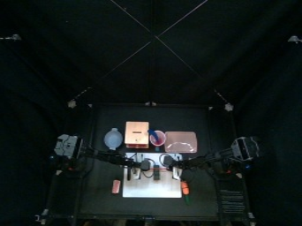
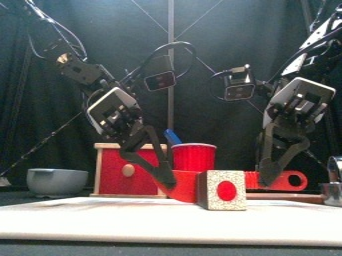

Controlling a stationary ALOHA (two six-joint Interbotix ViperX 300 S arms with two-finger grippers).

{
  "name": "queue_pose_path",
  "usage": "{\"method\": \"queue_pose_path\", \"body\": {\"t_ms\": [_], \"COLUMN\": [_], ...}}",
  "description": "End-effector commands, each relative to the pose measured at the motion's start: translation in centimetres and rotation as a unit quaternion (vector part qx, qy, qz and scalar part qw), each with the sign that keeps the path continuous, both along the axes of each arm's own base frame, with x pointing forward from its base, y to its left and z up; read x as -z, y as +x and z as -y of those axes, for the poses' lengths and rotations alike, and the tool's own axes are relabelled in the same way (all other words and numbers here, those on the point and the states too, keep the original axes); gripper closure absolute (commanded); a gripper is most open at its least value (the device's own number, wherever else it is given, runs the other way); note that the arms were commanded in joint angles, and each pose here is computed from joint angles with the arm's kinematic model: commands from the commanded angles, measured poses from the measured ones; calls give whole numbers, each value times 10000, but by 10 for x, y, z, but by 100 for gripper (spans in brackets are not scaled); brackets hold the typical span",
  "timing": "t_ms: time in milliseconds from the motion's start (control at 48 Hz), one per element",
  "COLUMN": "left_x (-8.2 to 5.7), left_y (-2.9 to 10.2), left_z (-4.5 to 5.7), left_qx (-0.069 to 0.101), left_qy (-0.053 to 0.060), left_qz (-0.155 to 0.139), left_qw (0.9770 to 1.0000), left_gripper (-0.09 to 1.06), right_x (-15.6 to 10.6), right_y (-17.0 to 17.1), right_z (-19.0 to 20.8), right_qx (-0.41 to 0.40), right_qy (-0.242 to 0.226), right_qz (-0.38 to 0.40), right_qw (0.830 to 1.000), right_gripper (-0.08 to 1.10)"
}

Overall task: Place sushi on board then cut the sushi with the knife then place the pieces on the plate
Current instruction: Cut the sushi into 4 pieces

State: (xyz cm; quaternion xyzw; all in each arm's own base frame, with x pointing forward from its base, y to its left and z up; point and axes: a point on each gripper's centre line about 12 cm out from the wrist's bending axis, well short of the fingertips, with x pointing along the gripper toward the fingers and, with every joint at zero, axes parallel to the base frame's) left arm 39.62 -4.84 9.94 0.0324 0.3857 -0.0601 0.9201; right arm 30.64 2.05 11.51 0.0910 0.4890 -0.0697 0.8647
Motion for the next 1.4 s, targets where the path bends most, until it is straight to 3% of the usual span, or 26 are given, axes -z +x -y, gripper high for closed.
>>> {"method": "queue_pose_path", "body": {"t_ms": [21, 125, 479, 583, 750, 875, 1021, 1271, 1396], "left_x": [-3, -4, -7, -16, -41, -57, -55, -48, -45], "left_y": [0, 1, 2, 2, -1, -3, -4, -6, -6], "left_z": [-1, -10, -21, -21, -17, -2, 14, 33, 34], "left_qx": [25, -78, -117, -105, -44, 136, 343, 444, 407], "left_qy": [33, 42, 136, 135, 138, 113, 102, -33, -83], "left_qz": [-4, 5, 59, 144, 353, 546, 541, 391, 352], "left_qw": [10000, 10000, 9998, 9998, 9993, 9984, 9979, 9982, 9985], "left_gripper": [55, 55, 55, 55, 55, 55, 55, 55, 55], "right_x": [-1, -2, -9, -20, -45, -61, -68, -62, -56], "right_y": [-2, -1, 0, 3, 4, 2, -1, -2, -4], "right_z": [14, 21, 30, 29, 28, 19, 5, -11, -12], "right_qx": [251, 330, 431, 413, 449, 362, 208, 136, 156], "right_qy": [-7, -35, -119, -132, -175, -127, -31, 198, 221], "right_qz": [-24, -24, 3, 130, 334, 554, 666, 557, 460], "right_qw": [9997, 9994, 9990, 9990, 9983, 9977, 9976, 9982, 9986], "right_gripper": [73, 73, 73, 73, 73, 73, 73, 73, 73]}}
